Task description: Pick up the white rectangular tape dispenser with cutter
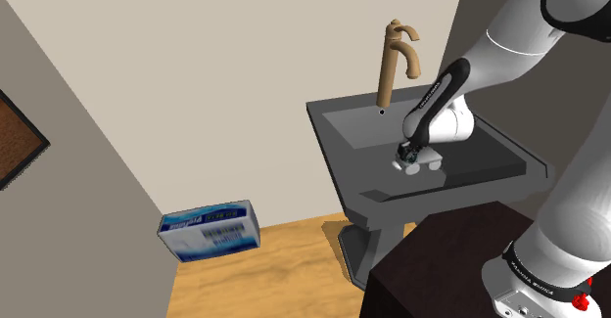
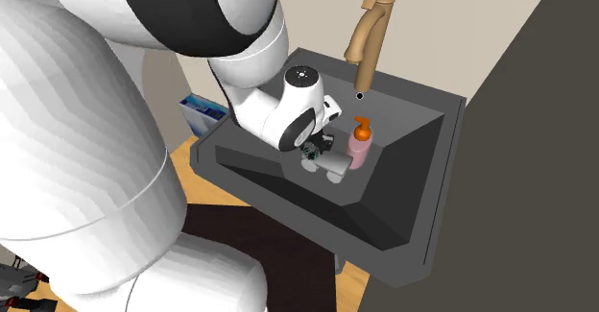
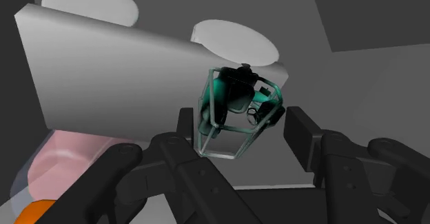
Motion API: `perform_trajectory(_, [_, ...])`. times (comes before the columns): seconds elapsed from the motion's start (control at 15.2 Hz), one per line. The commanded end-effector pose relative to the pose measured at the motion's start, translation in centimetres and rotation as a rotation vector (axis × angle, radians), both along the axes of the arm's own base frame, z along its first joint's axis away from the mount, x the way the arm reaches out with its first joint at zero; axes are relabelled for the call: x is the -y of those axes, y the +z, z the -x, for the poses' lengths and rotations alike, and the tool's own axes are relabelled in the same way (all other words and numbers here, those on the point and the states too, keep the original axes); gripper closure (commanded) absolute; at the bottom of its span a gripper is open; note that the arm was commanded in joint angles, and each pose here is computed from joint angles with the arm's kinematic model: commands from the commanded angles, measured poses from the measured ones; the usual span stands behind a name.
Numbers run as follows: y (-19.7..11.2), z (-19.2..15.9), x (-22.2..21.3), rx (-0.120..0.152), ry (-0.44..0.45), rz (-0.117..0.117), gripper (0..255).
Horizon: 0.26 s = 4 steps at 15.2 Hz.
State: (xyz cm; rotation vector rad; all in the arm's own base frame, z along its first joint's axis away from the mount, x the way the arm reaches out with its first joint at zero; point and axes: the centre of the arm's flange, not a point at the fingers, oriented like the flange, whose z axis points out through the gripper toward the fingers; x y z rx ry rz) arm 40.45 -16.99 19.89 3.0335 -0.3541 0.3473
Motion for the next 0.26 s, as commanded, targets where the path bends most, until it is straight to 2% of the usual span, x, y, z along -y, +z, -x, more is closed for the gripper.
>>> perform_trajectory(0.0, [1.04,-0.01,-0.01,0.000,0.000,0.000,255])
perform_trajectory(0.2, [1.64,-0.01,-0.01,0.000,0.000,0.000,255])
